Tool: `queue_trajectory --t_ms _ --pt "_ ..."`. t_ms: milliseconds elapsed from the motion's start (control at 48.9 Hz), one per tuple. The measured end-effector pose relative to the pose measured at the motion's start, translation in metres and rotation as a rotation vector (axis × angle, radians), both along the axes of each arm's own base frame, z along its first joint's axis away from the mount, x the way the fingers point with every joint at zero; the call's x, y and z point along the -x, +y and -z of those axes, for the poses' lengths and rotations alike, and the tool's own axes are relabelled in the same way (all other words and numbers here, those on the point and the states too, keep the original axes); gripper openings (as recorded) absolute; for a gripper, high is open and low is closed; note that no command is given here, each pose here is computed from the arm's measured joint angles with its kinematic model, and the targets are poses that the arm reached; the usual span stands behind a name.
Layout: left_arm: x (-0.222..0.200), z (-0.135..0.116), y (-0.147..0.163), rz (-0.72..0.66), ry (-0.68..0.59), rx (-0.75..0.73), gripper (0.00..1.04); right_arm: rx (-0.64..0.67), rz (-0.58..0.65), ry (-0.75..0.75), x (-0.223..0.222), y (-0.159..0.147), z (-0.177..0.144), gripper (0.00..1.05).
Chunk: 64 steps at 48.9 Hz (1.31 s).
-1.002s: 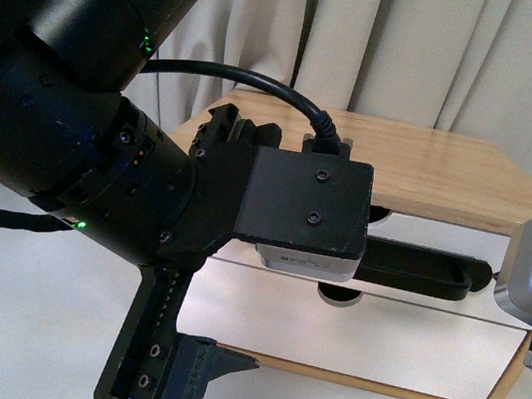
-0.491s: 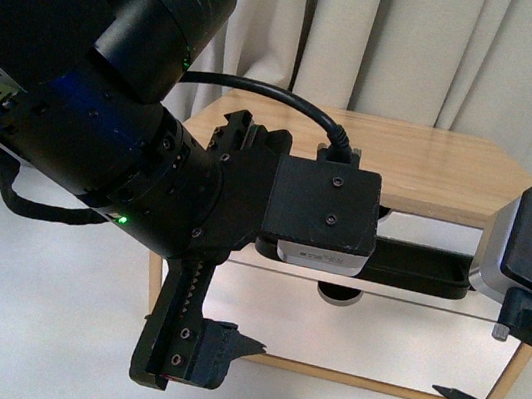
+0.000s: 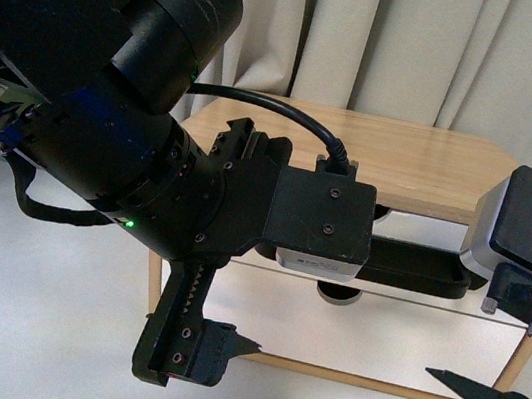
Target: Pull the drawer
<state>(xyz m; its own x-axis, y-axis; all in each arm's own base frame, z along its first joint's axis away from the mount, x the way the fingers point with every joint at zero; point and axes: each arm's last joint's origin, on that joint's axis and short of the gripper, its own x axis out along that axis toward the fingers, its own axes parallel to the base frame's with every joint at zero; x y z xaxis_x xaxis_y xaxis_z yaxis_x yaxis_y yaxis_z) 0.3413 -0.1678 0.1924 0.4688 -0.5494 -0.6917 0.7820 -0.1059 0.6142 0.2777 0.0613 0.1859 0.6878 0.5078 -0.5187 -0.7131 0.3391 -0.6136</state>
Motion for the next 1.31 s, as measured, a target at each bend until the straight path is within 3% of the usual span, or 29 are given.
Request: queue_trajectory --t_ms 1309 --pt "0.001 0.004 0.003 0.028 -0.011 -0.026 0.98 0.026 -0.054 0.142 -0.033 0.021 0.017 0.96"
